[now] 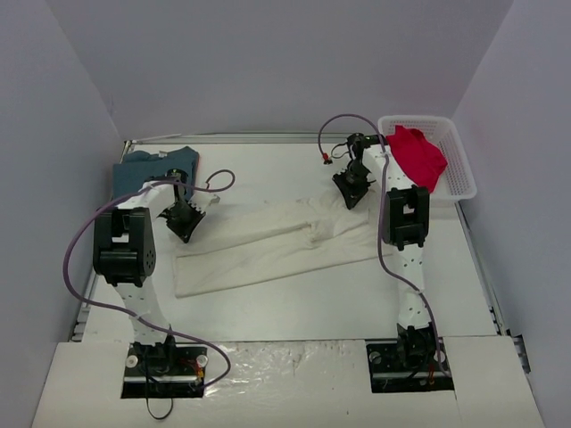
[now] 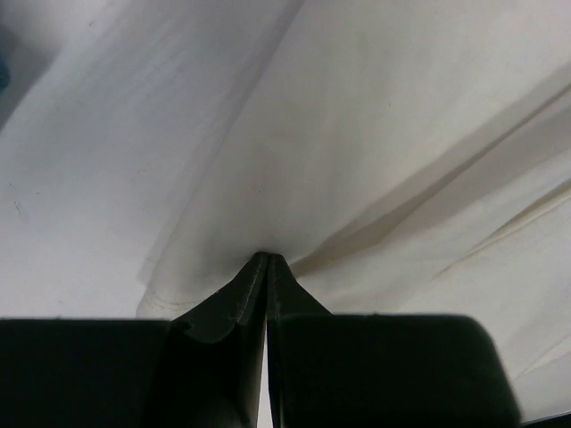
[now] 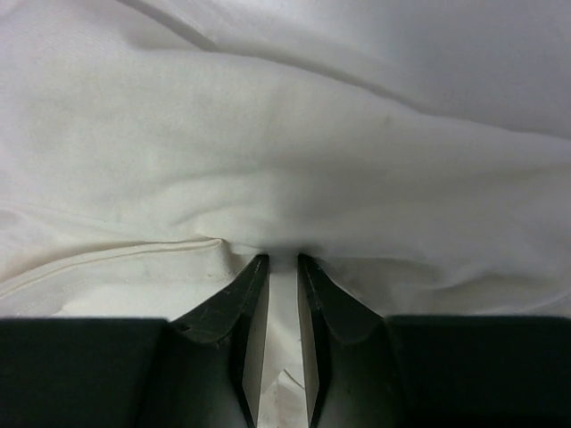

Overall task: Fold and stack the t-shirts
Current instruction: Fold the other side of the tshirt into a rectangle

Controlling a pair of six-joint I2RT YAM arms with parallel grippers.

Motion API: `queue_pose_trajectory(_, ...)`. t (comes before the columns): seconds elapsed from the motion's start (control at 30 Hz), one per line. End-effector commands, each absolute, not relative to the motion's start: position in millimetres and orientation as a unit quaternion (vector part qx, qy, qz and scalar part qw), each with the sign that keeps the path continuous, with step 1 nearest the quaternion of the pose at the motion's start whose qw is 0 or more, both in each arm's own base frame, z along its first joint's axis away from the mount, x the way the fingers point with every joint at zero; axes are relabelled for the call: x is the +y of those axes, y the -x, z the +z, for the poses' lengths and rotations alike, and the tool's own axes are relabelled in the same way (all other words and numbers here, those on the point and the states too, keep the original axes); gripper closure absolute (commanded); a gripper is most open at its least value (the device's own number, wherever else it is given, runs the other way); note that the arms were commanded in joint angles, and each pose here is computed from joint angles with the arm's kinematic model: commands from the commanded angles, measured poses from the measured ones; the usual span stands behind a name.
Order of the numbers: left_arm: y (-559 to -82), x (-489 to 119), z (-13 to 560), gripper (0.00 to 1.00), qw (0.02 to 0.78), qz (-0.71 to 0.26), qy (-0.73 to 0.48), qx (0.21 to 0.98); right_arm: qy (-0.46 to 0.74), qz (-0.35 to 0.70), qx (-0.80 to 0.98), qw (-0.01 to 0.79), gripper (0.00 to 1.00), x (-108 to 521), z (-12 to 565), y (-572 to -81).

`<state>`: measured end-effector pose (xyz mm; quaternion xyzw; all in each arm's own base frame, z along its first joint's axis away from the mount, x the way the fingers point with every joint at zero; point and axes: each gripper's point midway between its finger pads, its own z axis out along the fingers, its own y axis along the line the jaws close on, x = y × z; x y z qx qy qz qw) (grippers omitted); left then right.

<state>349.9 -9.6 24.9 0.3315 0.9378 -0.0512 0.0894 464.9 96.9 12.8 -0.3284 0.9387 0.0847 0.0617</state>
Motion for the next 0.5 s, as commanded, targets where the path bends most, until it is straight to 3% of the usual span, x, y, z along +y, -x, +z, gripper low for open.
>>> queue_pose_trajectory(0.0,-343.4,0.1,47.2,0.97,0.109,-0.028,-0.330,0.937,0.323,0.107,0.938,0.072,0.83,103.9,24.8,-456.8)
queue_pose_trajectory(0.47,-326.3,-11.9,61.1,0.98,0.121,-0.048,-0.318,0.939,0.356,0.179,0.916,0.042,0.82,118.7,41.6,-419.2)
